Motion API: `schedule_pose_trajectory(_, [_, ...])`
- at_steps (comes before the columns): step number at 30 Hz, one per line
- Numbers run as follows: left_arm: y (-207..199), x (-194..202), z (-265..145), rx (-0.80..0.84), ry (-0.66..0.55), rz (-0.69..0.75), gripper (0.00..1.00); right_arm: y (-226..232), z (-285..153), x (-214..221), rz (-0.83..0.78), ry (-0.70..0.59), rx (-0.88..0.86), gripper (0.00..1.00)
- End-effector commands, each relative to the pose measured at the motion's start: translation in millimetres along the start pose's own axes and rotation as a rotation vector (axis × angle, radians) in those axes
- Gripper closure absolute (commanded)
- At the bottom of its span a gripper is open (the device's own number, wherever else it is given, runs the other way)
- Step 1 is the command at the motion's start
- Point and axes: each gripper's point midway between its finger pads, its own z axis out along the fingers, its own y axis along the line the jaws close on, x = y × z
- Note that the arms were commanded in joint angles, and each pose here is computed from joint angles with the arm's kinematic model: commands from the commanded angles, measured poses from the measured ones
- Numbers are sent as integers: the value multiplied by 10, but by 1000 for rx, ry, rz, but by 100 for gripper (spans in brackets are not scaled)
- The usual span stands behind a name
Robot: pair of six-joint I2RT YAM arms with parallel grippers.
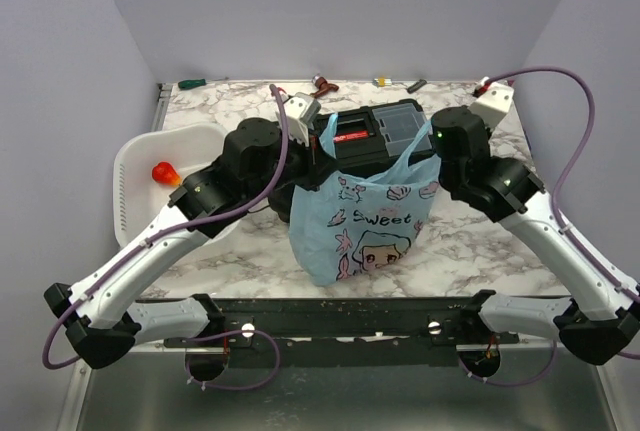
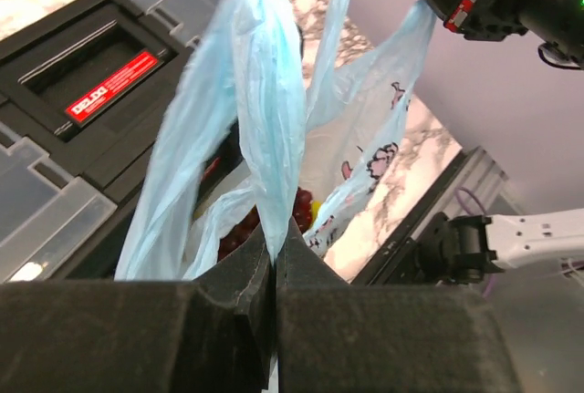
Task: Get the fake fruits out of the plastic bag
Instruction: Adjust the plastic bag at the center of the board.
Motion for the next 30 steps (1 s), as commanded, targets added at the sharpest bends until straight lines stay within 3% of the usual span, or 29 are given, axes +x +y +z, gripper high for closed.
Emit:
schedule_pose_trajectory(1, [-155, -324, -256, 78, -80, 25, 100, -125, -263, -525, 121, -54, -67, 99])
schedule_pose_trajectory(4, [-21, -303, -342, 44, -94, 36, 100, -104, -379, -629, 163, -68, -152, 99])
schedule_pose_trajectory(8, [250, -93, -364, -32, -72, 23, 100, -55, -430, -356, 167, -16, -241, 99])
schedule_pose_trajectory(14, [536, 528, -387, -91, 32, -37, 100, 83, -451, 897, 66, 295, -360, 99])
schedule_pose_trajectory(18, [569, 898, -411, -69, 92, -92, 100, 102, -548, 1458, 16, 461, -414, 99])
schedule_pose_trajectory(21, [552, 1031, -462, -50, 120, -110, 100, 66, -601, 1505, 17, 480, -428, 99])
schedule_pose_trajectory(26, [437, 905, -593, -10, 73, -112, 100, 74, -683, 1181, 32, 426, -462, 96])
schedule_pose_trajectory(28, [343, 827, -632, 33, 44, -116, 100, 63, -710, 1089, 24, 416, -467, 88])
schedule_pose_trajectory(30, [271, 789, -644, 70, 23, -133, 100, 60, -743, 1065, 0, 425, -479, 67])
